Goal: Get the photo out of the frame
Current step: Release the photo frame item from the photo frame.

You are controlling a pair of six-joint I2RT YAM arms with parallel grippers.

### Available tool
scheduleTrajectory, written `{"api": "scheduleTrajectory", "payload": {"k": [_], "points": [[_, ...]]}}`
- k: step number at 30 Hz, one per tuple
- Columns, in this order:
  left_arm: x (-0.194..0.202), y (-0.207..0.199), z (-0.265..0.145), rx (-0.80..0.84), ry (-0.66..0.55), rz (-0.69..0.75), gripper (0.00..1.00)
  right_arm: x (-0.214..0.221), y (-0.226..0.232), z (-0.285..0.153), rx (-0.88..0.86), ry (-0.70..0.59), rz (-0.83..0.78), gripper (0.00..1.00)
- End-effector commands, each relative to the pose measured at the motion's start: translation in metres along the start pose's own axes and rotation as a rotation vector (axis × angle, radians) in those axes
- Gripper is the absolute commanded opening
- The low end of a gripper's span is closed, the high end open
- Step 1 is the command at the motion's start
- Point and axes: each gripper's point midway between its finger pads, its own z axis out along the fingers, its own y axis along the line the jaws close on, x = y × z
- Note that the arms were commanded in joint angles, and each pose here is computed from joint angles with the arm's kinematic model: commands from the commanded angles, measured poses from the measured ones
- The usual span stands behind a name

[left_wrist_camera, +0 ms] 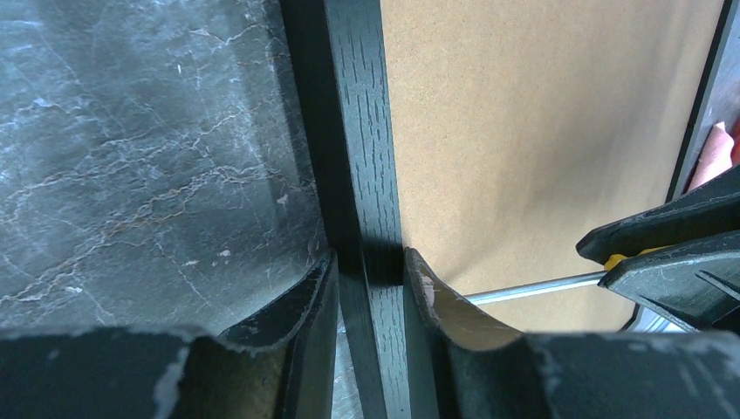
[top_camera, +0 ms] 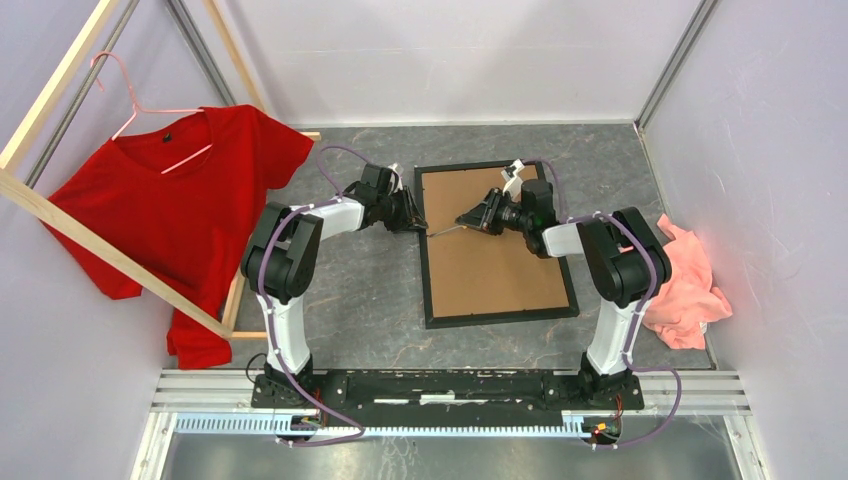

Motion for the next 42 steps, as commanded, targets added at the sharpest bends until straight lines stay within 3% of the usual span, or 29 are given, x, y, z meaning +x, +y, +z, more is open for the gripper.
{"api": "scheduleTrajectory", "payload": {"k": [1, 16, 24, 31, 42], "points": [[0.017, -0.011, -0.006, 0.022, 0.047, -0.023, 0.32, 0.000, -0.008, 0.008, 0.026, -0.014, -0.013, 0.00], [0.024, -0.018, -0.004, 0.030, 0.059, -0.013, 0.27, 0.003, -0.005, 0.015, 0.005, 0.008, -0.019, 0.00], [0.031, -0.018, 0.000, 0.026, 0.072, -0.022, 0.17, 0.014, 0.002, 0.022, -0.023, 0.040, -0.027, 0.00], [0.035, -0.020, 0.000, 0.030, 0.077, -0.021, 0.02, 0.024, 0.005, 0.024, -0.043, 0.054, -0.024, 0.00], [0.043, -0.016, 0.004, 0.021, 0.091, -0.040, 0.02, 0.038, 0.015, 0.014, -0.078, 0.060, 0.109, 0.00]]}}
